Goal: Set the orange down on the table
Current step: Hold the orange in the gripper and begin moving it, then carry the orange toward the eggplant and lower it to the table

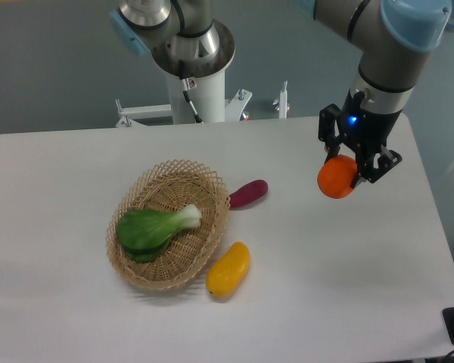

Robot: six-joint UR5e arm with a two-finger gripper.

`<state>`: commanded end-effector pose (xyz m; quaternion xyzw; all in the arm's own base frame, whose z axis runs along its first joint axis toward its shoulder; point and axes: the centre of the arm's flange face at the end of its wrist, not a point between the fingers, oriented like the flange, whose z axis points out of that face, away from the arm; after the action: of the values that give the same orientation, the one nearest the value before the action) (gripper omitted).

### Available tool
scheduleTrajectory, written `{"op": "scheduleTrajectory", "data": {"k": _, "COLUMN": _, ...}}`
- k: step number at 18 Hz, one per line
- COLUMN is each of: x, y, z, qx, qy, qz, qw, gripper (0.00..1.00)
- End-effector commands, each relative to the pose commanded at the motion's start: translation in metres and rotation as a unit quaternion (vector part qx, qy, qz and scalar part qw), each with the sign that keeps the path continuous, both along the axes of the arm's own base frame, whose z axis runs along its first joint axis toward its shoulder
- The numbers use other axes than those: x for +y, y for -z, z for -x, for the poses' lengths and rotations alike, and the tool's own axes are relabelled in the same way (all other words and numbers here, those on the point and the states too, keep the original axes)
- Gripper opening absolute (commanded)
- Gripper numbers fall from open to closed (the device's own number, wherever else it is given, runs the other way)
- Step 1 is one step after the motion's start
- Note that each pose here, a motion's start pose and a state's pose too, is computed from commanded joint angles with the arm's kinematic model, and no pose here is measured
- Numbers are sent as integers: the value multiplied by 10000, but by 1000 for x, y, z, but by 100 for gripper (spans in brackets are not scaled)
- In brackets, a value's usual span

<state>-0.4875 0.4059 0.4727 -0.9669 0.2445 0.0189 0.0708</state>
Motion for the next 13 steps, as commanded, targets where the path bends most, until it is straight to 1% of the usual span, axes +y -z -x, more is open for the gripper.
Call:
{"op": "scheduleTrajectory", "data": {"k": 6, "x": -1, "y": 4, "z": -1, "qx": -8, "qy": -10, "qz": 38, "qw": 10000, "gripper": 37}}
{"op": "scheduleTrajectory", "data": {"k": 8, "x": 3, "y": 14, "z": -6, "qx": -84, "qy": -69, "qz": 69, "qw": 9999, "gripper": 38}}
{"op": "scheduleTrajectory", "data": {"k": 11, "x": 11, "y": 20, "z": -12, "qx": -19, "qy": -281, "qz": 12, "qw": 9996, "gripper": 37}}
{"op": "scheduleTrajectory", "data": {"k": 13, "x": 16, "y": 36, "z": -13, "qx": -16, "qy": -352, "qz": 44, "qw": 9994, "gripper": 37}}
